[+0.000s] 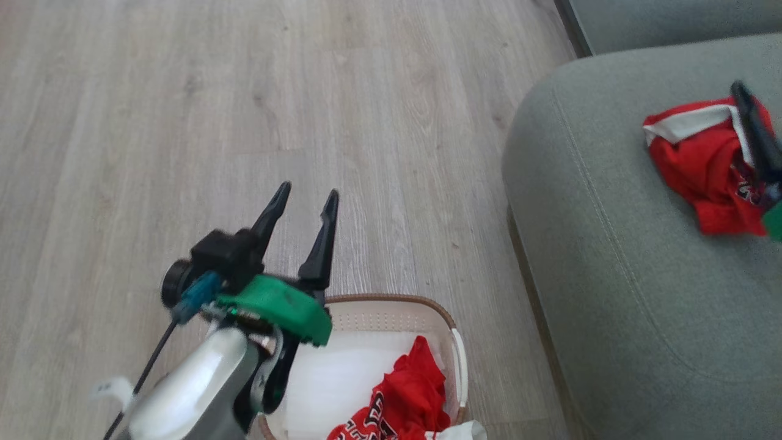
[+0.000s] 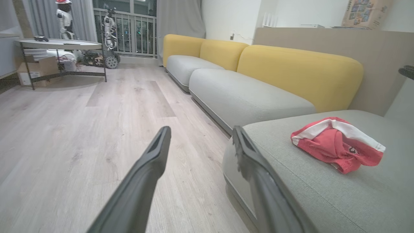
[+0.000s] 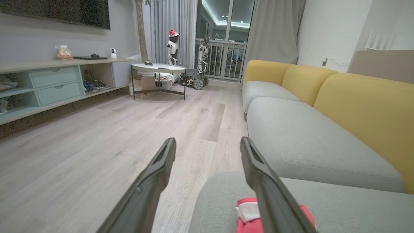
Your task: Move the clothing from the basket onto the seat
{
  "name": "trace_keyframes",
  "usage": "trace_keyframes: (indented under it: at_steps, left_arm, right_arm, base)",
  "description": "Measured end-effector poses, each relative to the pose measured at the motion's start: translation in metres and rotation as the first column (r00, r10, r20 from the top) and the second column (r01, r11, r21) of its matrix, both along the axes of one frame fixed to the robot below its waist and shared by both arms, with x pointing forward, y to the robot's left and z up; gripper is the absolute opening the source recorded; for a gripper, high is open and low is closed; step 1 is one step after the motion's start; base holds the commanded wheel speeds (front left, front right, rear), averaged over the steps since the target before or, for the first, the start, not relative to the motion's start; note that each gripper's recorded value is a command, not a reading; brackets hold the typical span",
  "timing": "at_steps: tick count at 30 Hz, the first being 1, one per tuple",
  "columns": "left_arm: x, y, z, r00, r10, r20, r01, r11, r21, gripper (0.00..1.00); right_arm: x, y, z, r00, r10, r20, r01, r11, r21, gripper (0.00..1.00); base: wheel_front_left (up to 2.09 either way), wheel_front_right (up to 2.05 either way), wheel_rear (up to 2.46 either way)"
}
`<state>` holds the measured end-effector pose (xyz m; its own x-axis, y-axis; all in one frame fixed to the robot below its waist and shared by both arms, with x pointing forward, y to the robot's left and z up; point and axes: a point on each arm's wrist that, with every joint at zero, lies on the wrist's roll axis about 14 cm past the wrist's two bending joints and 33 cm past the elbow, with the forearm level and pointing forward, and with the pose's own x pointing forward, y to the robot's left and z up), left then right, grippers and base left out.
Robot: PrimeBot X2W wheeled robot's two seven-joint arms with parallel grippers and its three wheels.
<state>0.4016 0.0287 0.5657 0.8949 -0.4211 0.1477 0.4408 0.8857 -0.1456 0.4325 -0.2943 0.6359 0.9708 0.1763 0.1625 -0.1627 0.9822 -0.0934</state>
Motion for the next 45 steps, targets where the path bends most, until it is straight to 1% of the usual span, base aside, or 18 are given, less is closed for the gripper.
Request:
trace_keyframes:
  at_steps: [4, 9, 16, 18, 27, 32, 45]
  left_arm:
    - [-0.010, 0.025, -0.006, 0.996, 0.083, -0.014, -0.083, 0.996, -0.011, 1.00]
    - [-0.021, 0.052, -0.019, 0.985, 0.169, -0.034, -0.169, 0.986, -0.004, 1.00]
    - [-0.028, 0.078, -0.028, 0.965, 0.261, -0.034, -0.261, 0.965, 0.003, 1.00]
    - [-0.031, 0.081, -0.032, 0.962, 0.270, -0.043, -0.270, 0.963, -0.004, 1.00]
    - [-0.037, 0.091, -0.039, 0.952, 0.305, -0.039, -0.305, 0.952, 0.004, 1.00]
    - [-0.039, 0.090, -0.046, 0.952, 0.303, -0.051, -0.303, 0.953, 0.006, 1.00]
    - [-0.035, 0.088, -0.047, 0.954, 0.296, -0.045, -0.296, 0.955, 0.005, 1.00]
  right_arm:
    - [-0.018, 0.019, -0.020, 1.000, 0.008, 0.025, -0.009, 0.998, 0.068, 1.00]
    - [-0.046, 0.049, -0.056, 1.000, 0.020, 0.006, -0.020, 0.989, 0.149, 1.00]
    - [-0.069, 0.067, -0.069, 1.000, -0.007, 0.023, 0.002, 0.979, 0.203, 1.00]
    - [-0.073, 0.072, -0.075, 1.000, -0.013, 0.012, 0.010, 0.975, 0.222, 1.00]
    - [-0.079, 0.075, -0.086, 0.999, -0.049, -0.006, 0.049, 0.970, 0.239, 1.00]
    - [-0.083, 0.087, -0.095, 0.999, -0.020, -0.033, 0.028, 0.969, 0.247, 1.00]
    - [-0.081, 0.088, -0.096, 0.999, -0.013, -0.035, 0.021, 0.969, 0.245, 1.00]
  base:
    - [0.00, 0.00, 0.00]
    - [0.00, 0.00, 0.00]
    - [0.00, 0.00, 0.00]
    - [0.00, 0.00, 0.00]
    - [0.00, 0.00, 0.00]
    - [0.00, 0.00, 0.00]
    - [0.00, 0.00, 0.00]
